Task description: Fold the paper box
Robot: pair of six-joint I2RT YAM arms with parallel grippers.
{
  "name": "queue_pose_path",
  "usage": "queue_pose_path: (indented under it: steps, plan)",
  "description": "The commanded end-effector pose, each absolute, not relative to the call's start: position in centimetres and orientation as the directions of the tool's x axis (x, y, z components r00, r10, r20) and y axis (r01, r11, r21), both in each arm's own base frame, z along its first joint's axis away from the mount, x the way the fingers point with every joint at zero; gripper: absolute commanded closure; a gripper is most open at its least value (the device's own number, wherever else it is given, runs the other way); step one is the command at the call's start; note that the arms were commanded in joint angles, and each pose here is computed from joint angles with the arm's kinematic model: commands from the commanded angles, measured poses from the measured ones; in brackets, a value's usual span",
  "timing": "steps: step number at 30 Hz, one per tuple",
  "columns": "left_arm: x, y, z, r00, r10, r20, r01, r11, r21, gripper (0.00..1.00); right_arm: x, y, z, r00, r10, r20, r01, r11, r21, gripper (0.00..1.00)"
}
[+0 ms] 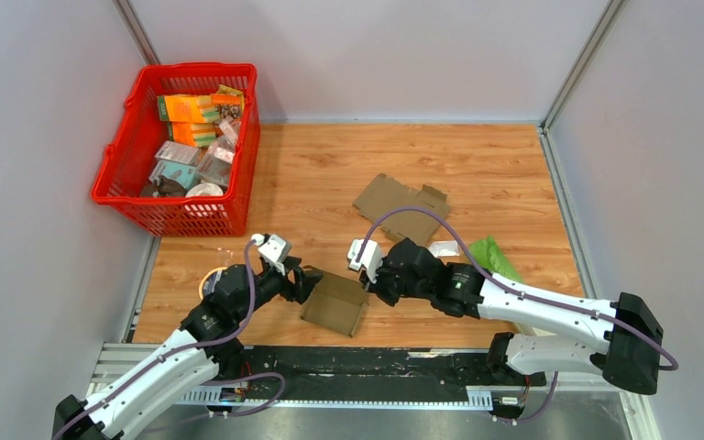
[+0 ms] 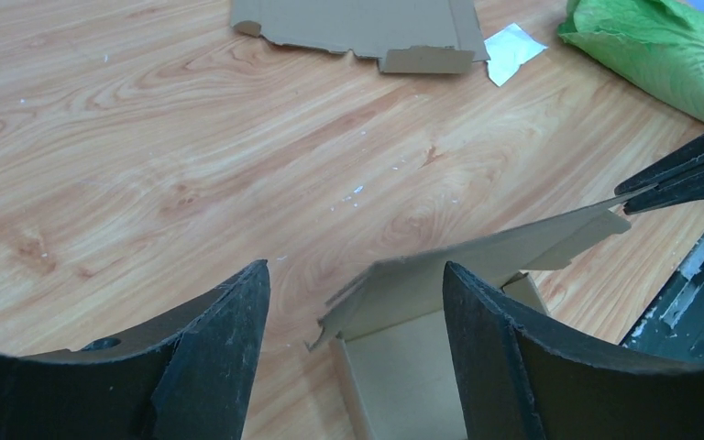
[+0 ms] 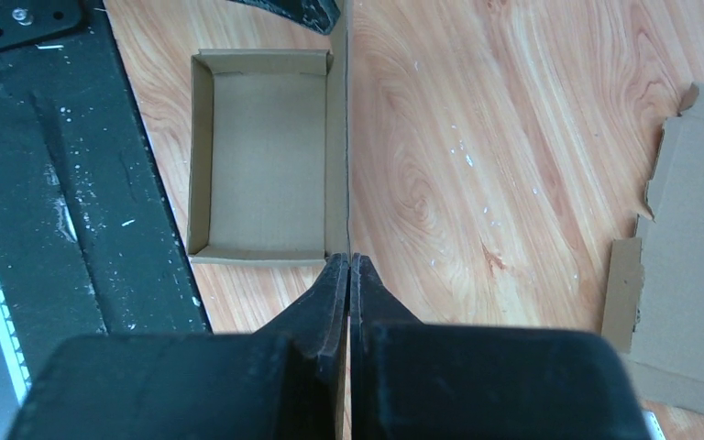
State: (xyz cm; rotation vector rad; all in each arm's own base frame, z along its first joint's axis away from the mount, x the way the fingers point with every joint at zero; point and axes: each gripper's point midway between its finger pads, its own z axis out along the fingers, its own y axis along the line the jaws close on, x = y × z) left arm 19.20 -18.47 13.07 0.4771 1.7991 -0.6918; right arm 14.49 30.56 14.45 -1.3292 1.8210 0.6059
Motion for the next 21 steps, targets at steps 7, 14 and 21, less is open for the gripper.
queue_pose_path:
  steps: [7,14,21]
  plan:
    - [19.7,-20.1,14.6,-0.228,0.081,-0.97,0.72,0.685,-0.112,0.28,14.7,31.6,17.5,-0.12,-0.494,-0.861,-0.943,0.329,-0.057,1.0]
    - [20.2,-20.1,14.4,-0.257,0.063,-0.964,0.693,0.708,-0.138,0.59,15.5,31.4,17.8,-0.112,-0.486,-0.867,-0.928,0.362,-0.083,1.0]
    - [21.0,-18.8,14.7,-0.258,0.038,-0.965,0.626,0.768,-0.137,0.93,17.6,31.5,18.4,-0.132,-0.469,-0.873,-0.881,0.459,-0.113,0.97]
